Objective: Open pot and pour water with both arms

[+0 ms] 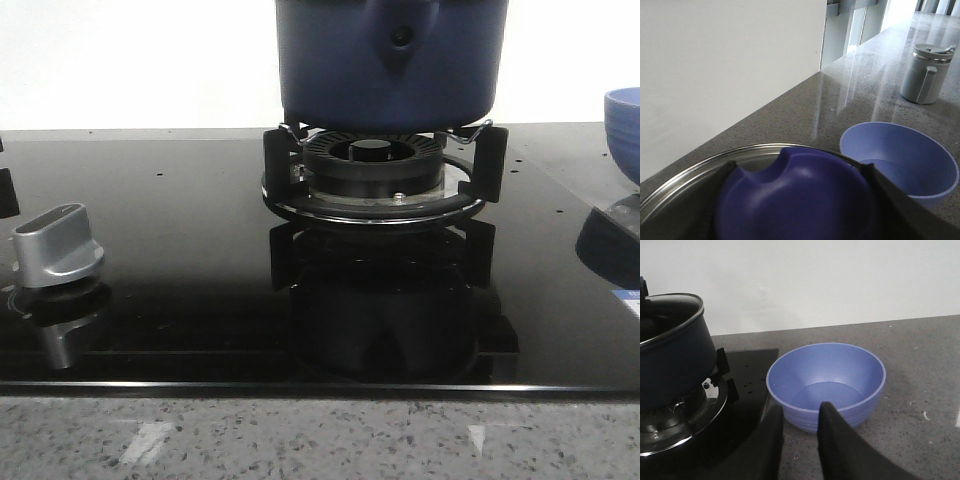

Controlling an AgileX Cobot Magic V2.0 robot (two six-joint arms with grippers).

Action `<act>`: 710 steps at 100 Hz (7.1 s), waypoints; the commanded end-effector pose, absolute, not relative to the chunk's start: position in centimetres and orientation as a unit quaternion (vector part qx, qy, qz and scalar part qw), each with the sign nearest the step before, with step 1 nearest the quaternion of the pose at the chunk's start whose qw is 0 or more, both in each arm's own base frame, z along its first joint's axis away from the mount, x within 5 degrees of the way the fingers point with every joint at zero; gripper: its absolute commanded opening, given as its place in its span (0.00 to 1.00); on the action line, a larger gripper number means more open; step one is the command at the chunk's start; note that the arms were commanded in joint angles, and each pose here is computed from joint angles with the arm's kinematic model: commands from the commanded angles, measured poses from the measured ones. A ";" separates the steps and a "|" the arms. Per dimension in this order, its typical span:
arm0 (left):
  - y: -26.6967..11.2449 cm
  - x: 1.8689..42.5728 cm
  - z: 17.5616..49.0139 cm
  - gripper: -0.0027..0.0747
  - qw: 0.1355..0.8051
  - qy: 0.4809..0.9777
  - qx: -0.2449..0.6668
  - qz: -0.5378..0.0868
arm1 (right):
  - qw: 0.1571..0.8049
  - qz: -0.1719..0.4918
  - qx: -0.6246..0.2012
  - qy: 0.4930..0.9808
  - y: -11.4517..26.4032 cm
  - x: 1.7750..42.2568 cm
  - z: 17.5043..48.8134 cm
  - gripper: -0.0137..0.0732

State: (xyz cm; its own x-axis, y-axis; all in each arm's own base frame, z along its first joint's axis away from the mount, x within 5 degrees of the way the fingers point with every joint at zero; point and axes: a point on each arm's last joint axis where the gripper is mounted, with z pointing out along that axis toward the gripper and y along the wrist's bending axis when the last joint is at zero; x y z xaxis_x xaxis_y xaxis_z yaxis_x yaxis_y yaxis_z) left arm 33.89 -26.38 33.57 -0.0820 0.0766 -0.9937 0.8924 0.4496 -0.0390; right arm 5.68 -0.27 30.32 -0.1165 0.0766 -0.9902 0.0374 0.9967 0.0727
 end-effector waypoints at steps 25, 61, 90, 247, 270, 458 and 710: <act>-26.0 31.8 40.0 0.34 0.614 0.570 0.363 -0.408 | 0.695 0.013 0.031 0.718 -0.2 5.8 31.9 0.33; -25.0 31.5 41.2 0.34 0.629 0.563 0.357 -0.400 | 0.695 0.013 0.031 0.718 -0.2 5.8 31.9 0.33; -22.6 31.2 43.0 0.34 0.633 0.533 0.364 -0.427 | 0.695 0.013 0.031 0.718 -0.2 5.8 31.9 0.33; -18.7 31.5 43.1 0.35 0.617 0.507 0.422 -0.429 | 0.695 0.013 0.031 0.718 -0.2 5.8 31.9 0.33; -18.7 31.5 43.1 0.35 0.617 0.507 0.422 -0.429 | 0.695 0.013 0.031 0.718 -0.2 5.8 31.9 0.33; -12.3 33.0 42.4 0.45 0.568 0.553 0.414 -0.447 | 0.695 0.013 0.031 0.718 -0.2 5.8 31.9 0.33; -12.3 33.0 42.4 0.44 0.568 0.553 0.414 -0.447 | 0.221 0.039 0.314 0.923 -8.8 29.2 33.5 0.33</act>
State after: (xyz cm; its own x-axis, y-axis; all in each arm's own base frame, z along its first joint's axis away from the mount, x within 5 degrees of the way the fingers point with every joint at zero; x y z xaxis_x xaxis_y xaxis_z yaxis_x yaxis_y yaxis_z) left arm 34.63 -12.49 38.47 -0.0841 0.0667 -0.9942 0.9591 0.2760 -0.0626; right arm 29.02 -8.63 32.10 -0.7385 0.5954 -0.3164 0.5686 0.8021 0.1822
